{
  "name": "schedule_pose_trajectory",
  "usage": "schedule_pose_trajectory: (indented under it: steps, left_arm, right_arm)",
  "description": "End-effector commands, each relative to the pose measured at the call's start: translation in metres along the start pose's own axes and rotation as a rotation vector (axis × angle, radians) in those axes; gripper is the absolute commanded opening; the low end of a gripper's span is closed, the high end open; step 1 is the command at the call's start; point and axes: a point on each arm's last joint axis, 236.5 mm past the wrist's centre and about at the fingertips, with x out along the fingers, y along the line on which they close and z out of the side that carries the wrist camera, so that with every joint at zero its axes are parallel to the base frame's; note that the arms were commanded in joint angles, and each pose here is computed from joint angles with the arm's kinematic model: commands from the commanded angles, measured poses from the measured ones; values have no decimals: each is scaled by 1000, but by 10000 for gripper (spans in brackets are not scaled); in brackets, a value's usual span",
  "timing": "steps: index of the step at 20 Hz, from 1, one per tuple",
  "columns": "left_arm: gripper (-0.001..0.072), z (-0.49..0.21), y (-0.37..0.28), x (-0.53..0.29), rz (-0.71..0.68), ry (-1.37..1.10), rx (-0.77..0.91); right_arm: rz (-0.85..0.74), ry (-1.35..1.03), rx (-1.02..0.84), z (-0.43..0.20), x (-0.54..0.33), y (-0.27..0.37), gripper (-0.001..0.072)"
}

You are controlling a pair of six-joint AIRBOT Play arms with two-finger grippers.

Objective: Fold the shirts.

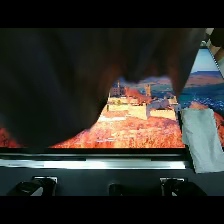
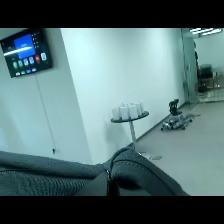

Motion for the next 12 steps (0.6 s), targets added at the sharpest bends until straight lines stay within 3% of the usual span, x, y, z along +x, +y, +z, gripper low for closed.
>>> schedule_pose_trajectory:
  steps: [1,4,7,12]
  left_arm:
    - [37,-6,10,14,16,11,0]
    - [37,-86,68,58,147,232,8]
    - [38,-228,138,95,275,596,-40]
    - [38,-460,199,110,339,1058,-211]
  right_arm:
    - [-9,-11,-9,1,4,-3,41]
    - [-94,107,13,-57,50,-35,41]
    - [-242,367,86,-185,105,-89,41]
    - [-353,676,213,-397,154,-141,44]
